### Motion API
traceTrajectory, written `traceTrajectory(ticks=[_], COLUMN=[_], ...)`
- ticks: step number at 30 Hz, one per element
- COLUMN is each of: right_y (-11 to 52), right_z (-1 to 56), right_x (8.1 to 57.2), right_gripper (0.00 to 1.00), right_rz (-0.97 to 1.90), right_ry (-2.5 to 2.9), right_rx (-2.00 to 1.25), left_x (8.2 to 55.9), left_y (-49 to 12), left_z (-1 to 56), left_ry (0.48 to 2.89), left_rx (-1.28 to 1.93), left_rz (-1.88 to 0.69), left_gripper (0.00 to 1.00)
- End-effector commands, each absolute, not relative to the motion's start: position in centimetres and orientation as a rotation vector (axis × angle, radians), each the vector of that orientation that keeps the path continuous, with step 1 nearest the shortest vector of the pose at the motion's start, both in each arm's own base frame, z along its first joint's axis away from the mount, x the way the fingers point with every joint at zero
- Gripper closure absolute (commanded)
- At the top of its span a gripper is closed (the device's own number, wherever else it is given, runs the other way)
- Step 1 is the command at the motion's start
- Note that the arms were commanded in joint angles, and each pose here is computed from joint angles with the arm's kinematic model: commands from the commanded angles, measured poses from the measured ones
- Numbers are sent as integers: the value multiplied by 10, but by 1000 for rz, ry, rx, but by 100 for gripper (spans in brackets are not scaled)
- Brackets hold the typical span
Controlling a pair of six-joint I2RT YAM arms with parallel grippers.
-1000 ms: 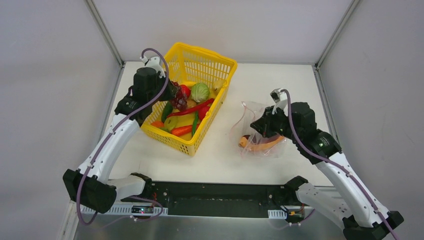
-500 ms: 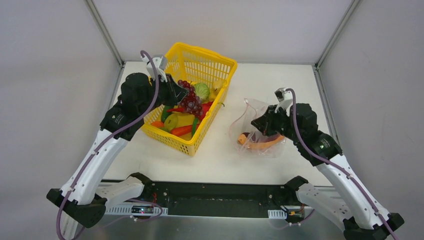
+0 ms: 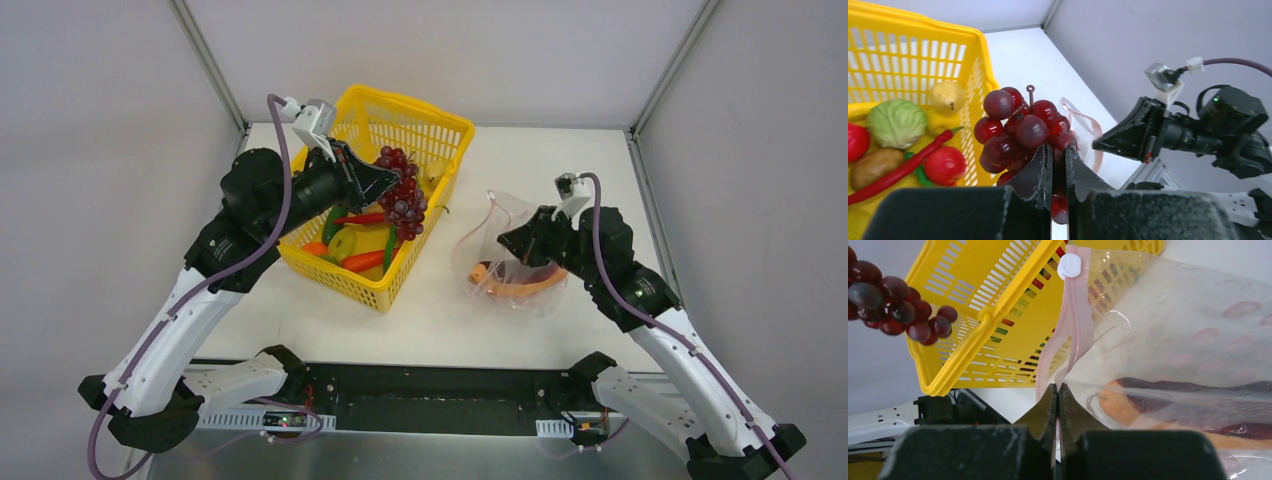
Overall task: Place the food in the zip-top bag and seal the zipper
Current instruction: Place the fake fruit in the zipper food storage bag.
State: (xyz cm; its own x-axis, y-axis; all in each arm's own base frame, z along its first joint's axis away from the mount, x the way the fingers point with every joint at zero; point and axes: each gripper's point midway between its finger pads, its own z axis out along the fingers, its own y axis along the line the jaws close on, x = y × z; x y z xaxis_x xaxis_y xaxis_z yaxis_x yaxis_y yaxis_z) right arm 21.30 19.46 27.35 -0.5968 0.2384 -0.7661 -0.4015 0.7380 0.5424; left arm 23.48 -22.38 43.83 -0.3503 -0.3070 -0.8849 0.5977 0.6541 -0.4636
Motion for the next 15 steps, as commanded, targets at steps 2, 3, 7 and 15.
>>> traceTrajectory(ticks=[2, 3, 7, 15], right_y=[199, 199, 203, 214], right_z=[302, 303, 312, 326], right_x=[221, 221, 221, 220], right_gripper=[100, 100, 100, 100], right_rz=[966, 974, 1030, 1171], right_ry=[1917, 1913, 1892, 1864], right_rx=[-42, -31, 20, 107], left_x=[219, 218, 217, 219], left_y=[-249, -254, -271, -304], left_z=[484, 486, 490, 483], left_ry=[1508, 1498, 1469, 1429], left_rx=[243, 246, 255, 236], left_rz=[-1135, -1157, -1209, -1336], left_gripper=[100, 100, 100, 100])
